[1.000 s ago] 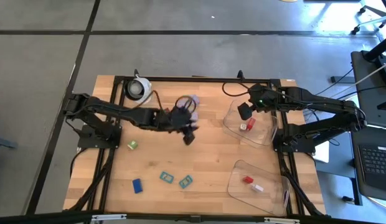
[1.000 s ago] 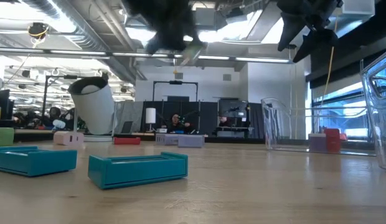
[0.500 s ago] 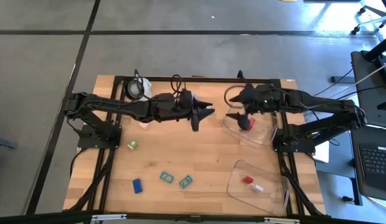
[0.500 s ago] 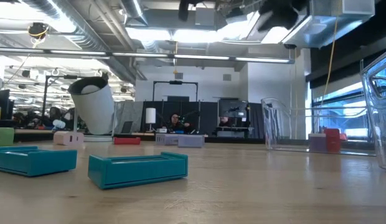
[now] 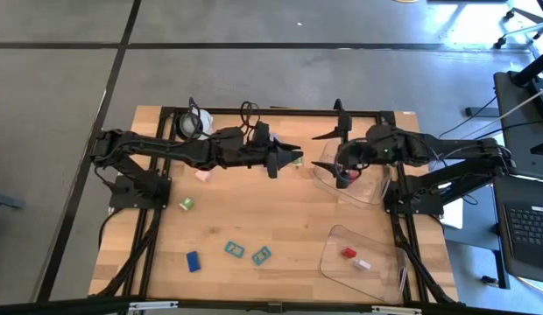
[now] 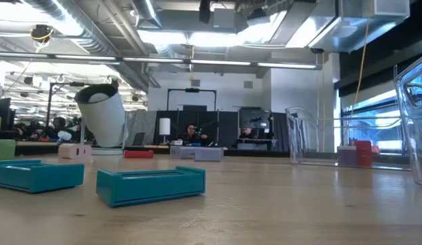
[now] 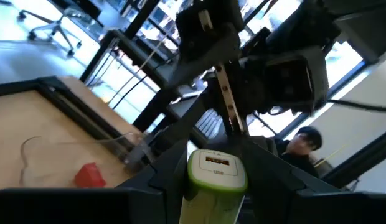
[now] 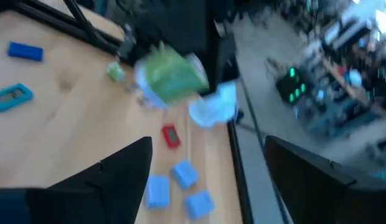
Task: Pick & Place Office items
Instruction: Put the right green charger adapter into the top transparent bin
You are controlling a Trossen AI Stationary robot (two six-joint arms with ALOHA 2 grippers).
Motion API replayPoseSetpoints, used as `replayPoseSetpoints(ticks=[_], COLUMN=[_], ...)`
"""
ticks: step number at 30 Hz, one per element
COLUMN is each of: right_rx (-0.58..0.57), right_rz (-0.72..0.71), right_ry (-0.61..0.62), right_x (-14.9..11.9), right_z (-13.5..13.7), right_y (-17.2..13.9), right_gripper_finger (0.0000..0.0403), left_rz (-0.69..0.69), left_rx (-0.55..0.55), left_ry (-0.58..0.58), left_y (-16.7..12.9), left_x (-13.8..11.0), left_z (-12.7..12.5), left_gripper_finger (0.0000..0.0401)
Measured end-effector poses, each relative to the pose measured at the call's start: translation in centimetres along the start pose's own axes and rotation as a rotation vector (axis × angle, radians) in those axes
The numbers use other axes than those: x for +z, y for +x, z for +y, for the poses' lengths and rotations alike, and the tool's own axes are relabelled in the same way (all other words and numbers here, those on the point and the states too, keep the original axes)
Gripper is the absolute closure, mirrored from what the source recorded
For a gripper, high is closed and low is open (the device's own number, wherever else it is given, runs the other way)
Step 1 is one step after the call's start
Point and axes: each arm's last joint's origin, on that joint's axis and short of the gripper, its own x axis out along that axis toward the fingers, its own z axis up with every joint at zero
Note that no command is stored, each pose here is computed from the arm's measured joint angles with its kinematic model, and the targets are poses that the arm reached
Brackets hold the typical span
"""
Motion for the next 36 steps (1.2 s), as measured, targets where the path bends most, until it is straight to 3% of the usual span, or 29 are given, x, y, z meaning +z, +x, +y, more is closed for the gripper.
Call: replayPoseSetpoints(ticks=[11, 19, 36], right_rx=[0.003, 0.048, 0.060], right_rz=[-0.130, -0.268, -0.304], right_ry=[-0.115, -0.081, -0.028], right_x=[1.2, 2.2, 2.5], right_z=[-0.1, 0.0, 0.5], right_y=[0.0, 1.0, 3.2], right_gripper_finger=[0.0092, 0.0092, 0.0092], left_rz=[-0.057, -0.071, -0.040], left_rx=[-0.108, -0.151, -0.181], left_ry=[-0.012, -0.014, -0.010], left_y=[-0.1, -0.1, -0.1], left_x=[0.8, 1.0, 0.9], left_z=[-0.8, -1.1, -1.2], left_gripper_finger=[0.0267, 0.0267, 0.0267])
